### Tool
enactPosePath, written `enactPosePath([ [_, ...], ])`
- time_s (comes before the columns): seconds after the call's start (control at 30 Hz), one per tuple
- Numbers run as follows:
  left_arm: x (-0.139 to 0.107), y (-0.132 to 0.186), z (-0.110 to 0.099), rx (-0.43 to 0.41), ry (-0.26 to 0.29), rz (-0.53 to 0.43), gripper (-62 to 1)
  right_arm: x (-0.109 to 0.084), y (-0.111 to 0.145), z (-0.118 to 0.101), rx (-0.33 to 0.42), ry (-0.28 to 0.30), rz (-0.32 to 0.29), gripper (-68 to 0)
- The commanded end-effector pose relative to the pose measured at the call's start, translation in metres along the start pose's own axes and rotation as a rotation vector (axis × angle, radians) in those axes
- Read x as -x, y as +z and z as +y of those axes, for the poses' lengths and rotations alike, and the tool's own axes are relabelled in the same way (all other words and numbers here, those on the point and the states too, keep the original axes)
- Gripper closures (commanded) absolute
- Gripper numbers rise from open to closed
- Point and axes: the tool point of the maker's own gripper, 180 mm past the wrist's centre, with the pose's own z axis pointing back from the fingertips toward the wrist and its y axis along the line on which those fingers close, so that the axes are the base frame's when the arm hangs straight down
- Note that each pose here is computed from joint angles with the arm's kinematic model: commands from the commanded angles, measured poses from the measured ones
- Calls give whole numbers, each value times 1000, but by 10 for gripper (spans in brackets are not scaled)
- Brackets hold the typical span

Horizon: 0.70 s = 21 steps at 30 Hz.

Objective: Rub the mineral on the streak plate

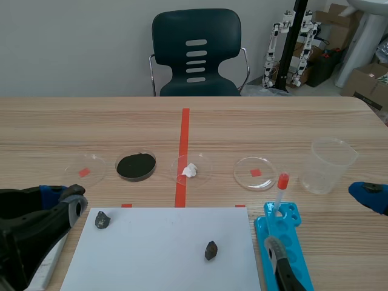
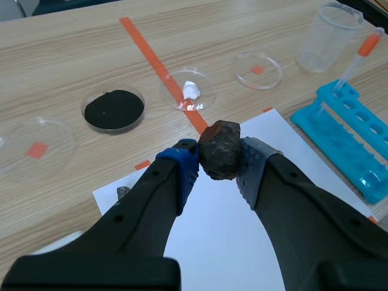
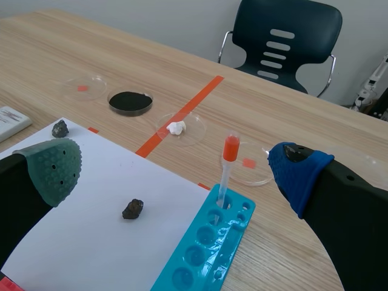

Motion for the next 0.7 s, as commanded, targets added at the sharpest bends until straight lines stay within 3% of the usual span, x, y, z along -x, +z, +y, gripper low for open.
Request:
enactPosePath([
  [0.0,-11,1,-8,33,-17,-39,-70,-6,-1,0,-4,-3,-25,-655],
  [0.2,-5,6,-17,63,-76,-27,-70,-6,-1,0,-4,-3,-25,-655],
  [0.67,-2,7,-21,79,-97,-14,-70,-6,-1,0,-4,-3,-25,-655],
])
